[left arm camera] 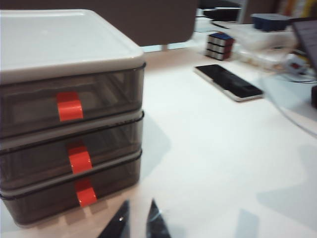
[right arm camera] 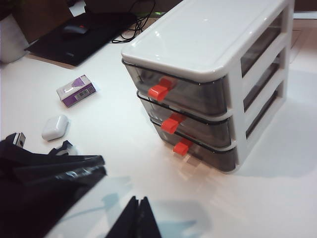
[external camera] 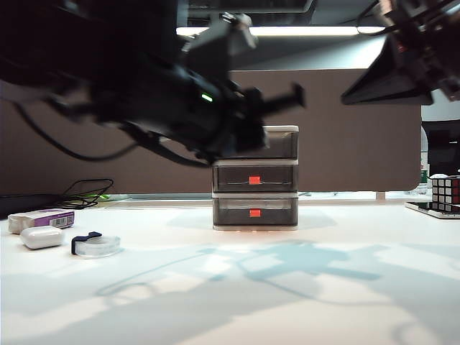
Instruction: Open the second layer of the drawer on the table, pick up the transparent tape on the table and put it in, and finally close the drawer.
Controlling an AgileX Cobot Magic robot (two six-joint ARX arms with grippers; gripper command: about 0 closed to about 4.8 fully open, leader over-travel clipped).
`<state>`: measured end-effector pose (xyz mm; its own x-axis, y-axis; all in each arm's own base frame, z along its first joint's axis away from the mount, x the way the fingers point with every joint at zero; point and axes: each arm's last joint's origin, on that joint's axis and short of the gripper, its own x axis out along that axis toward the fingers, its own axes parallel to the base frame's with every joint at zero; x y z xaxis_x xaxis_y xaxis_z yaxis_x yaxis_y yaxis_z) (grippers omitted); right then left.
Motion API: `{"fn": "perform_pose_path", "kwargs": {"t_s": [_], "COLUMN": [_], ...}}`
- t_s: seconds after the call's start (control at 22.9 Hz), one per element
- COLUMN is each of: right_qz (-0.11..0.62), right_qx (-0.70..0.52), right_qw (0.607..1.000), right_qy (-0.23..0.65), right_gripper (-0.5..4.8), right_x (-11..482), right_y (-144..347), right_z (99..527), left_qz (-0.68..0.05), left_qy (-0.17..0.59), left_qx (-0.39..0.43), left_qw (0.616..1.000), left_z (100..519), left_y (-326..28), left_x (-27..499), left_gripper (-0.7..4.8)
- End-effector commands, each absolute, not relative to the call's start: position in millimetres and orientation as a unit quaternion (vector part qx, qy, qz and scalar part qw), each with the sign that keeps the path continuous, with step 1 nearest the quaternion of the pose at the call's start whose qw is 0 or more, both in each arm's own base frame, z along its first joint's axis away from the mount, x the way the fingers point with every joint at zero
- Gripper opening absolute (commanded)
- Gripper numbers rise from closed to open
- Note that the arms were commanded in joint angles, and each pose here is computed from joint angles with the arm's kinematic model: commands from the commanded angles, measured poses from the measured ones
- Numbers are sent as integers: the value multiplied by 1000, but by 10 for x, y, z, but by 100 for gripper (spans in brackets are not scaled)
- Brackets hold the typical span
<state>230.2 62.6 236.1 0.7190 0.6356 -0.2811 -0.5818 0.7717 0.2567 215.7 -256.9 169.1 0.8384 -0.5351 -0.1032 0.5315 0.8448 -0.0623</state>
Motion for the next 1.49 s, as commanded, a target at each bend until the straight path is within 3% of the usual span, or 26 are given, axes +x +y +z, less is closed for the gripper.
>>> {"fn": "perform_pose_path", "kwargs": {"t_s": [0.04,0.13,0.17,0.31,0.35,0.57,0.79,1.49], "right_qz": [353,356,360,376,412,482,492,514], "right_qx": [64,56,48,32,16,24,55,45], "right_qw": [917,916,915,913,900,868,862,853], "right_qy": [173,177,174,156,140,117,108,84], "right_gripper": [-5,-5,-5,-5,-5,-5,-5,-5], "right_x": [2445,2497,2508,2550,2572,2736,2915,2987], "right_y": [670,682,685,690,689,568,297,352], "right_z": [2393,2369,2357,2343,2329,2191,2092,2142], "left_qz": [-229,-223,-222,-179,-165,-161,-138,-92], "left_qy": [51,50,44,33,29,15,3,27], "left_qx": [-17,-27,-32,-38,-45,-56,-71,-45], "left_qw": [972,973,974,983,985,985,988,994], "left_z": [1524,1369,1294,1175,1152,1177,1224,1209], "left_y": [-2707,-2763,-2774,-2807,-2828,-2954,-2979,-3063], "left_x": [2261,2317,2334,2383,2408,2515,2643,2937], "left_gripper": [131,189,192,192,192,192,192,192]}}
